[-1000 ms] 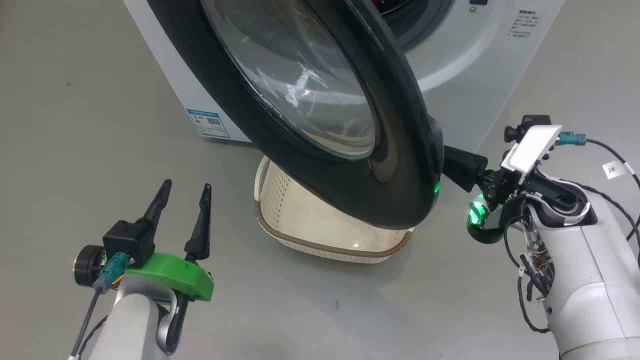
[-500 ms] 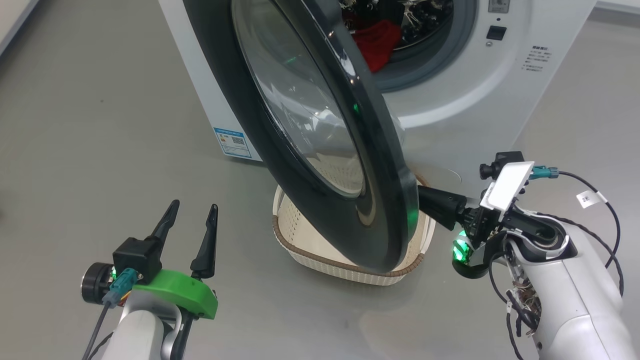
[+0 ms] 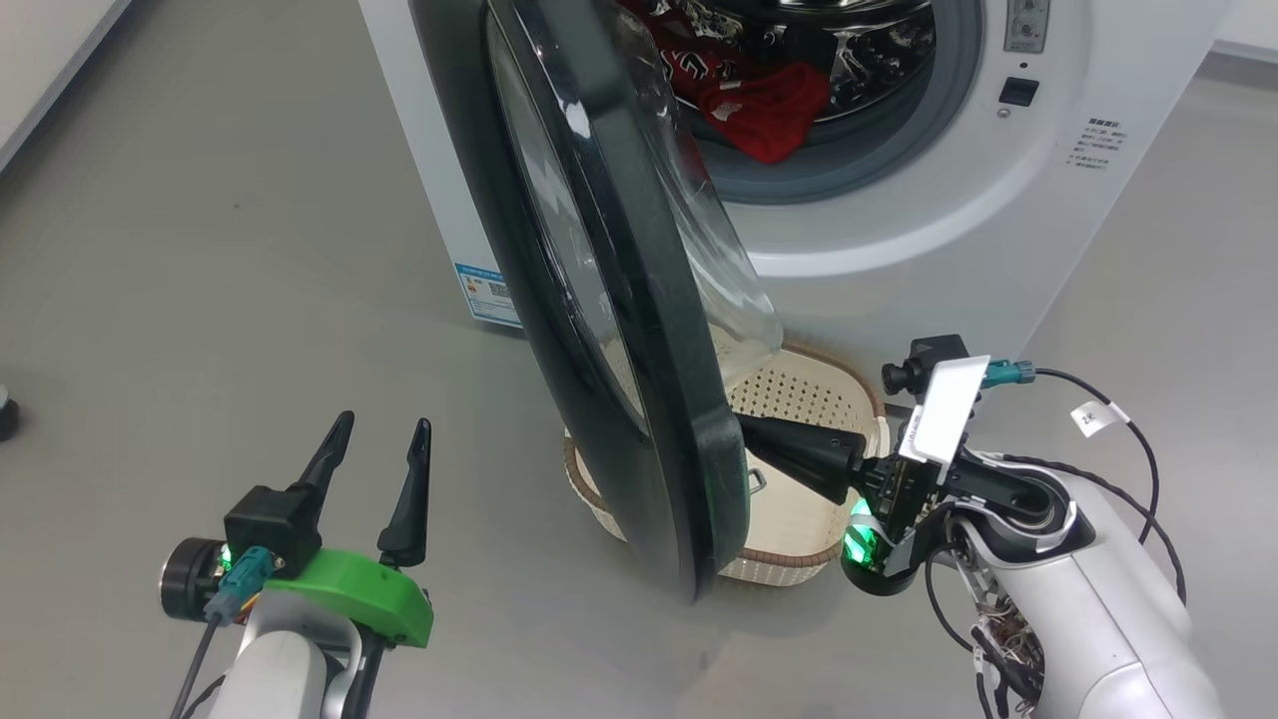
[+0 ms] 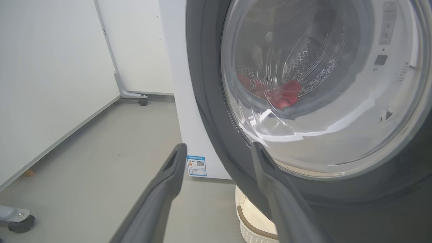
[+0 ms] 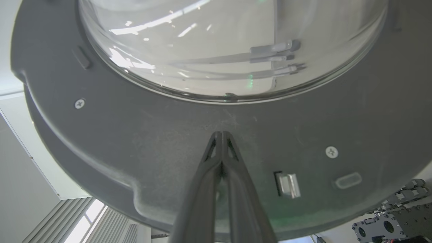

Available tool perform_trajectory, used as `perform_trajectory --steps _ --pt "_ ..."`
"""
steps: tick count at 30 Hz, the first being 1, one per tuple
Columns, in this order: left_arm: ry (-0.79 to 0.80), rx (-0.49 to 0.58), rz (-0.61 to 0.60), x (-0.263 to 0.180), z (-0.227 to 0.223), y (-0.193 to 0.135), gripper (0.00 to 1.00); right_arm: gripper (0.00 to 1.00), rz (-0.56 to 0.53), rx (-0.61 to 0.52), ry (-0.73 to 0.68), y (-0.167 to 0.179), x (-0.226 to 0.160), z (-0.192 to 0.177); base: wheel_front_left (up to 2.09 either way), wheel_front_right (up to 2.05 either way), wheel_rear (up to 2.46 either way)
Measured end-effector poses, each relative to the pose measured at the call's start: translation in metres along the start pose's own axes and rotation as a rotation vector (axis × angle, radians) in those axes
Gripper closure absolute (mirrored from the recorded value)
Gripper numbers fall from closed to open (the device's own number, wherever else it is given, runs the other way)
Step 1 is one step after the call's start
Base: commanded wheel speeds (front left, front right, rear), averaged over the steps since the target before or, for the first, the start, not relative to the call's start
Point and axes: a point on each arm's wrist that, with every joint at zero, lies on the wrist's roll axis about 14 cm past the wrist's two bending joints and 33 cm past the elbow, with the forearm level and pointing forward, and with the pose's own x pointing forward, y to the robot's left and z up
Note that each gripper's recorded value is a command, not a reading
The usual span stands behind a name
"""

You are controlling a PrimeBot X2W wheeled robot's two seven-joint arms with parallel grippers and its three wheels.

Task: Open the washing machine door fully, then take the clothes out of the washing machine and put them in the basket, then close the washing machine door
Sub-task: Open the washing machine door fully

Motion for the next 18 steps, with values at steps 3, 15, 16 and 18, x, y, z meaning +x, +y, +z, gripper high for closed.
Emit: perform_trajectory --steps 3,15,16,18 --pt "-0.002 0.001 -0.001 -0.001 0.001 0.000 0.00 1.00 0.002 0.003 0.008 0.000 0.003 -0.004 0.00 0.00 0.00" --pt "-0.002 0.000 0.032 -0.012 0.000 0.008 0.00 1.00 0.012 0.015 0.103 -0.001 0.023 -0.039 0.00 0.00 0.00" --pt "-0.003 0.000 0.033 -0.012 0.000 0.009 0.00 1.00 0.012 0.016 0.105 -0.001 0.024 -0.040 0.00 0.00 0.00" --pt "-0.005 0.000 0.035 -0.013 0.001 0.009 0.00 1.00 0.011 0.016 0.106 -0.001 0.025 -0.041 0.00 0.00 0.00"
